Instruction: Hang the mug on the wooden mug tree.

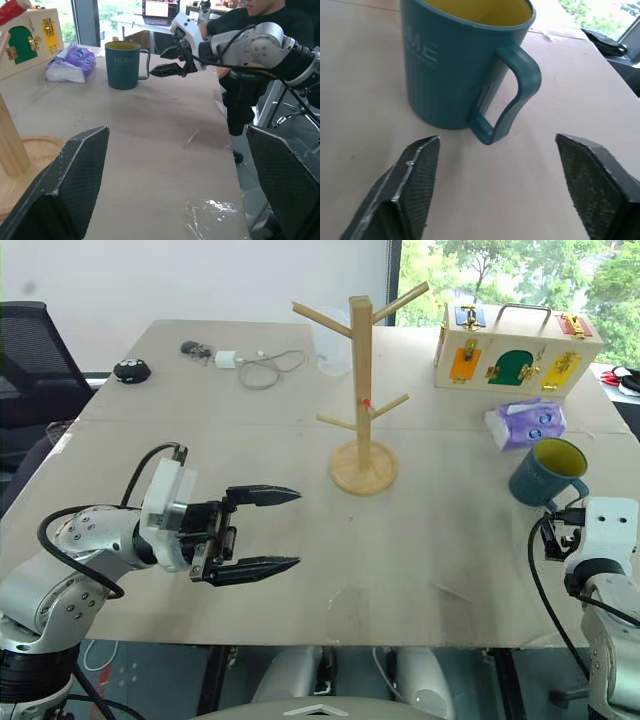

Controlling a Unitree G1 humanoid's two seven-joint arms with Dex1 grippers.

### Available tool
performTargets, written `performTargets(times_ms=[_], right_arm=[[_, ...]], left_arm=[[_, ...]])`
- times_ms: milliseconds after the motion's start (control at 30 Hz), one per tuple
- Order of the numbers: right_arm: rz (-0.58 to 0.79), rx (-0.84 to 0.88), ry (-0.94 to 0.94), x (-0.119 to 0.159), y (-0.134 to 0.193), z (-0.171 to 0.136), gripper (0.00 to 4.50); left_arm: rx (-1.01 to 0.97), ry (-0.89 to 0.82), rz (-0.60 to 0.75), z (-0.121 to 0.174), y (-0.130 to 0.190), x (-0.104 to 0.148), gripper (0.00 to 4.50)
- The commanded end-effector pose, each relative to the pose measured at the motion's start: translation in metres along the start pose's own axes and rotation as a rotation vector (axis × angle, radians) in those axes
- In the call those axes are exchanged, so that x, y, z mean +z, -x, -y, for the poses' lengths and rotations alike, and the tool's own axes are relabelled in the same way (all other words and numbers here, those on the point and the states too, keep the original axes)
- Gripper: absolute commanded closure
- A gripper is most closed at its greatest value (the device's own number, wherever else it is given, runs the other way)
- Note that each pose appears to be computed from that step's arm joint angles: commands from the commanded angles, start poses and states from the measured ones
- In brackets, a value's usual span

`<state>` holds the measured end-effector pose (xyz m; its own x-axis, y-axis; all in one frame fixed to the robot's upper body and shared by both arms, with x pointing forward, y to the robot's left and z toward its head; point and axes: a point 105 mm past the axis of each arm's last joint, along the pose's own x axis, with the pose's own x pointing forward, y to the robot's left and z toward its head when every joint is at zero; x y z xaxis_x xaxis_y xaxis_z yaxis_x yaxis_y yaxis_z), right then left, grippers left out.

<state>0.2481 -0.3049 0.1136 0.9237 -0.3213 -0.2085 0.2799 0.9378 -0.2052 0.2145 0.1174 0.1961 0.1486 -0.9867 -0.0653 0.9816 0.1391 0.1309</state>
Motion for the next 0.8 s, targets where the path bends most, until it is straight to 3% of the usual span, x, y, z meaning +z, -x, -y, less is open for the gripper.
performTargets(times_ms=[33, 667, 800], right_arm=[[0.039, -0.063, -0.006, 0.007, -0.004, 0.005, 0.6], [0.058, -0.101, -0.057, 0.012, -0.033, -0.008, 0.6], [0.053, -0.121, -0.057, 0.011, -0.037, -0.004, 1.85]], left_arm=[[-0.046, -0.048, 0.002, 0.008, -0.006, 0.011, 0.0], [-0.016, -0.038, -0.008, 0.019, -0.002, 0.008, 0.0], [-0.011, -0.042, -0.009, 0.027, -0.004, 0.009, 0.0]])
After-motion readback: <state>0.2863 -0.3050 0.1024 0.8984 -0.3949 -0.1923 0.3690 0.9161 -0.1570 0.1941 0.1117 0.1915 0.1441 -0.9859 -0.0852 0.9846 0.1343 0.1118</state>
